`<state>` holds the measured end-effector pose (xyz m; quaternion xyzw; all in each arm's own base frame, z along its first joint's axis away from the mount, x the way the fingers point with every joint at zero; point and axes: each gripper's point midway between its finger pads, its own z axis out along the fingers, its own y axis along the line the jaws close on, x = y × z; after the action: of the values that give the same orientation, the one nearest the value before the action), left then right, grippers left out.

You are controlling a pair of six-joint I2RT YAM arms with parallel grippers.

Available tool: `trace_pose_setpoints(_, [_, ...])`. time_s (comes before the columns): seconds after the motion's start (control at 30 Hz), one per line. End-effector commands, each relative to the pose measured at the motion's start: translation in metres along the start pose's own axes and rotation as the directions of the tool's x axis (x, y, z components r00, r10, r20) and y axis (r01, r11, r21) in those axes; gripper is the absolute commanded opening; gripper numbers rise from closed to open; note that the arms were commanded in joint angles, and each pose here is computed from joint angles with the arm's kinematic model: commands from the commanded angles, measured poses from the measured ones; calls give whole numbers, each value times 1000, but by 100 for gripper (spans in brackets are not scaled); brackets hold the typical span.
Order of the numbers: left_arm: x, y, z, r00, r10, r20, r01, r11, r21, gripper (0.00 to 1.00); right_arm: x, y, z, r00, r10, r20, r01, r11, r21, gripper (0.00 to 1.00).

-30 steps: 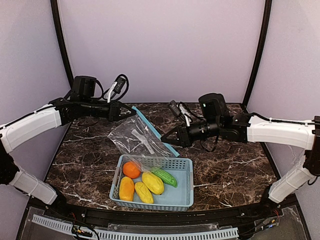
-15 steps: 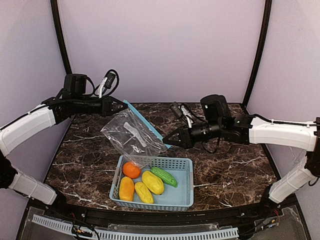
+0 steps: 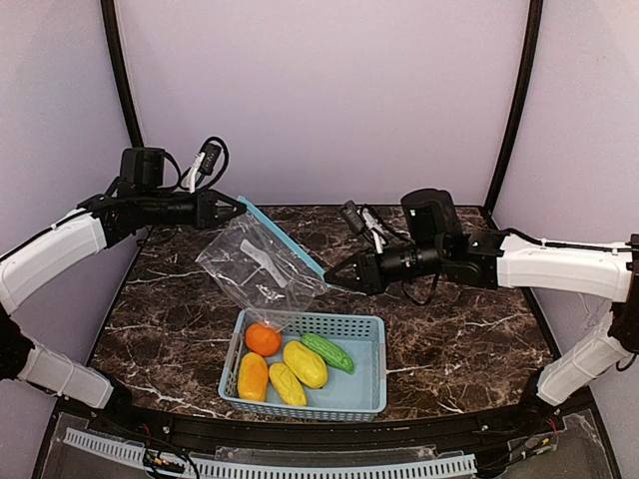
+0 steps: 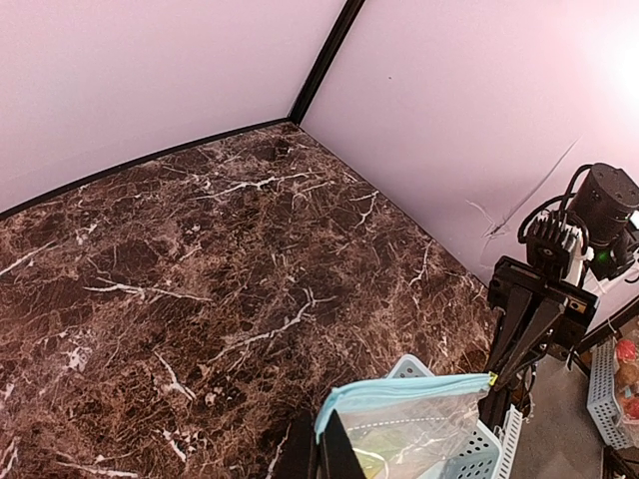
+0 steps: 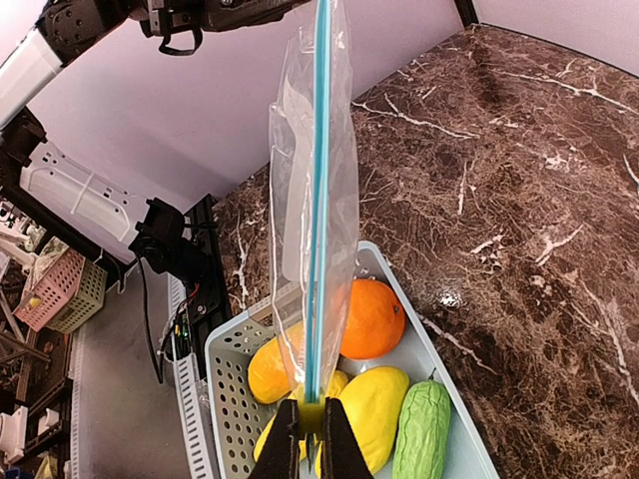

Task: Place the food in the zip-top bag and seal the zipper
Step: Unzip the zipper from the zipper food storage bag, then pass from the left arm to the right

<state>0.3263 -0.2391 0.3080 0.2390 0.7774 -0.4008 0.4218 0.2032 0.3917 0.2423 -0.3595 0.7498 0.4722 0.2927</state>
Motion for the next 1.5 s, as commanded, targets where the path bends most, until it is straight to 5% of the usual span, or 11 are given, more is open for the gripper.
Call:
trace_pose_setpoints(0.0, [-19,12,-16,996,18,83,-13,998,-68,1,19,-2,-2,997,41,-61,-41,999,6,0])
trace_pose_setpoints(0.13, [-20,-2,-14,996,36,78,-38,999,19,1,13,-3,-1,998,44,-53,-44,999,14,2])
trace_pose_setpoints(0.3, [-19,-36,-14,997,43,69,-58,972,227,1,-5,8,-17,1000,7,23,-7,1000,23,52])
trace_pose_setpoints(0.5, [-13,-68,-15,996,68,50,-82,921,382,1,-31,9,-54,987,-54,150,32,989,141,78])
trace_pose_setpoints(1.0, [41,-118,22,982,130,-136,-44,861,507,1,-53,21,-83,974,-94,206,53,979,195,85])
trace_pose_setpoints(1.47, [58,-132,27,971,160,-179,-35,832,554,1,-20,18,-36,995,-72,69,64,992,108,66])
